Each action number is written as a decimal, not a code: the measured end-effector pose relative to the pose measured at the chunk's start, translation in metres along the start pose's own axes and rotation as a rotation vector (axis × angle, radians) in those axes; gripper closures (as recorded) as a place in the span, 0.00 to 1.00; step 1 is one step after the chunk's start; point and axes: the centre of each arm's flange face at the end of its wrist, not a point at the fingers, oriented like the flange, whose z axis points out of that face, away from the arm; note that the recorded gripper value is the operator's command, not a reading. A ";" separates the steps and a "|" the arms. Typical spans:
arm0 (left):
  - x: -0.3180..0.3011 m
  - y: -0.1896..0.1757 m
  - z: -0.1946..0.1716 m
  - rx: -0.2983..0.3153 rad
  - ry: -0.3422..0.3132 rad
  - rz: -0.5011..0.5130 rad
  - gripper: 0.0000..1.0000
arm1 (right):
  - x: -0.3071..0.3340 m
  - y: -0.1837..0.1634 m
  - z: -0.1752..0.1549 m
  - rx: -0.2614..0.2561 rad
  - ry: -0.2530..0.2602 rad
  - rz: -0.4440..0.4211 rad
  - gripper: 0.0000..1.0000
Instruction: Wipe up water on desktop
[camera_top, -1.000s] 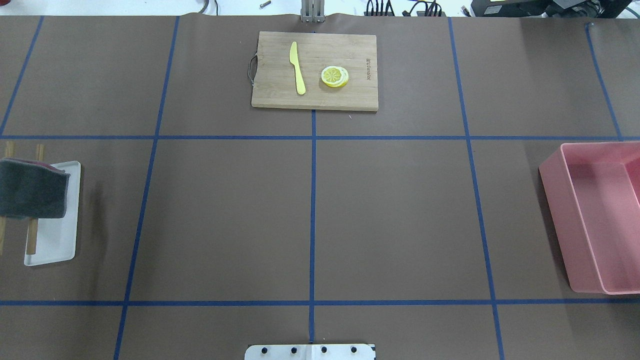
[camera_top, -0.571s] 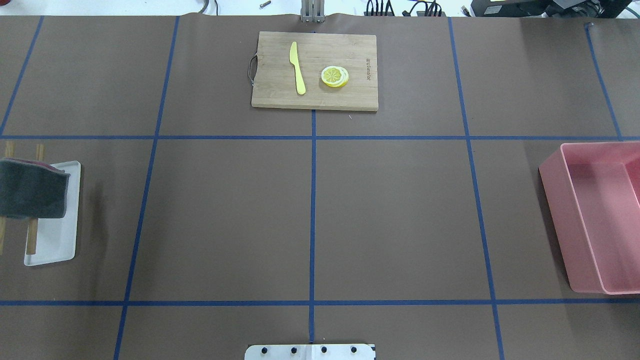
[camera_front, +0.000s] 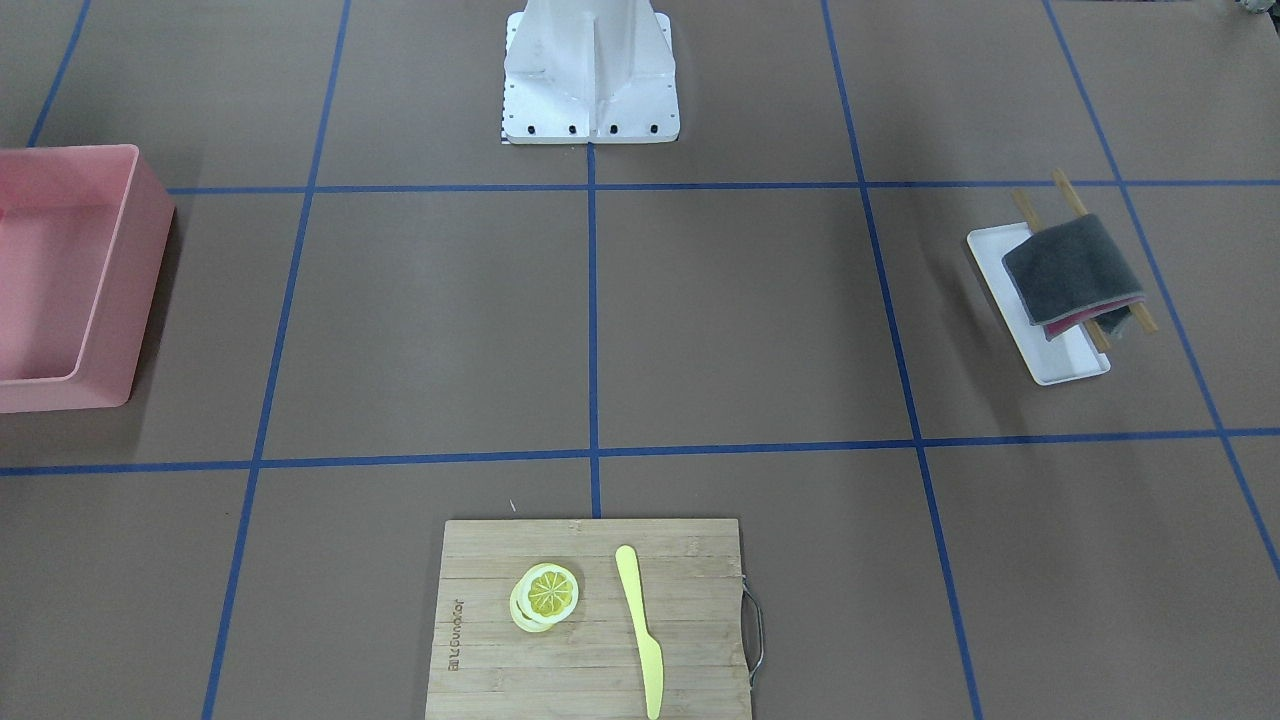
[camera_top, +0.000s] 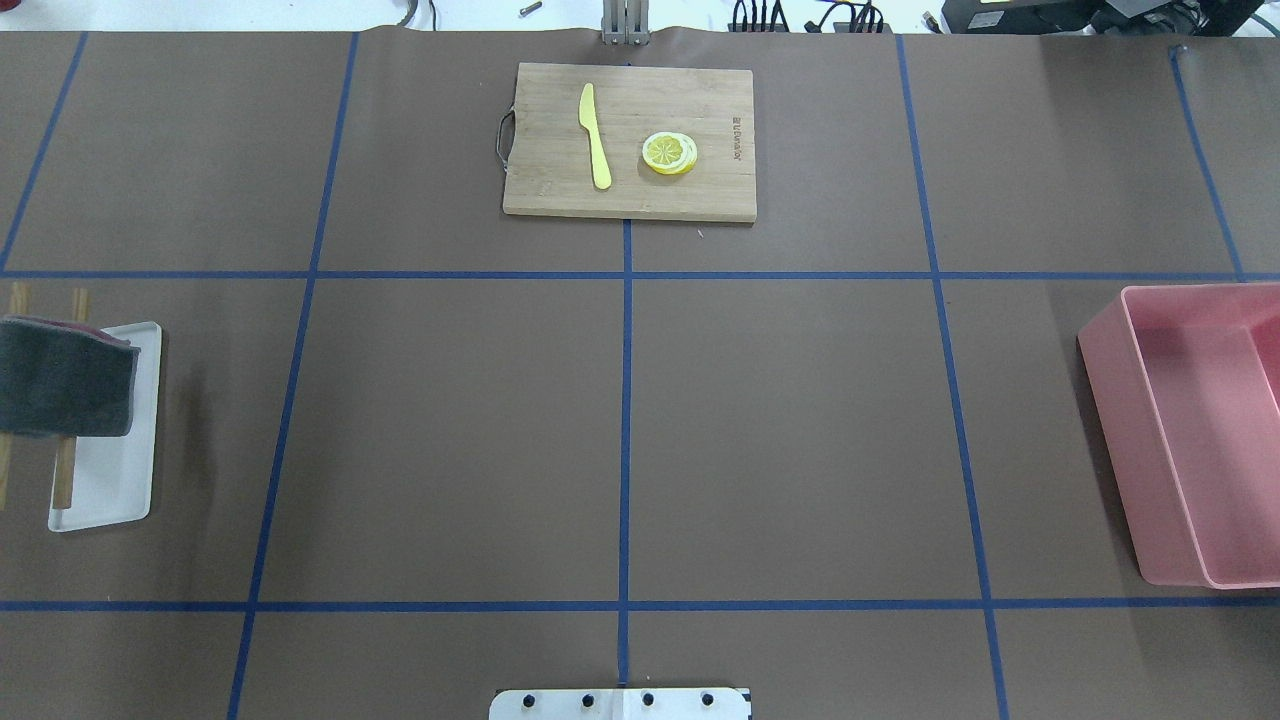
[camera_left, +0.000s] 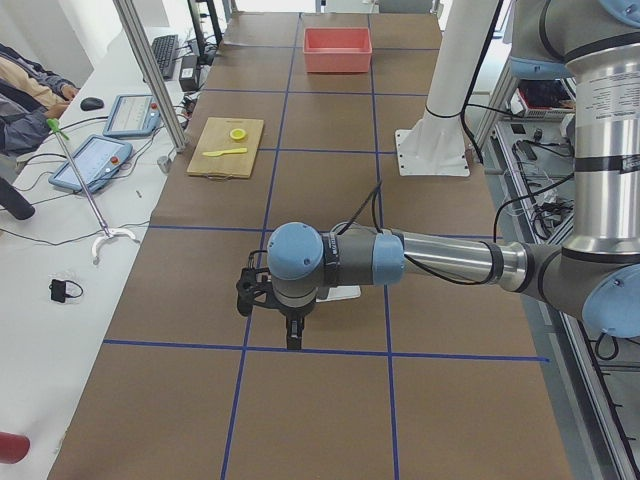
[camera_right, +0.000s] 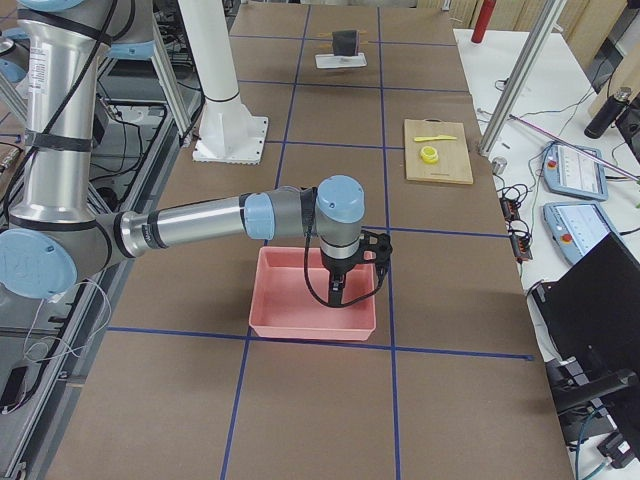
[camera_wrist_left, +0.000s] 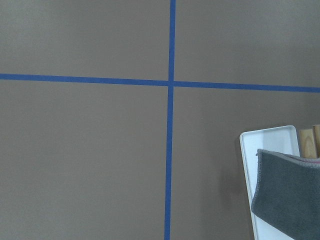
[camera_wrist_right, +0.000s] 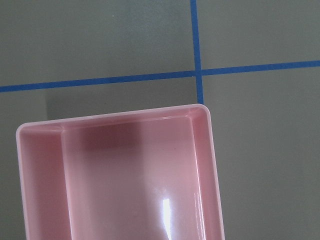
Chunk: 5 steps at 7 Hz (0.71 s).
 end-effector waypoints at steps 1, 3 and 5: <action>0.015 -0.005 0.010 -0.023 0.031 -0.040 0.02 | 0.000 0.000 0.001 -0.003 -0.003 0.000 0.00; 0.078 -0.015 0.049 -0.090 0.072 -0.157 0.02 | -0.018 -0.009 0.008 -0.001 -0.013 -0.053 0.00; 0.132 -0.021 0.083 -0.125 0.041 -0.205 0.03 | -0.041 -0.012 0.020 -0.019 -0.024 -0.113 0.00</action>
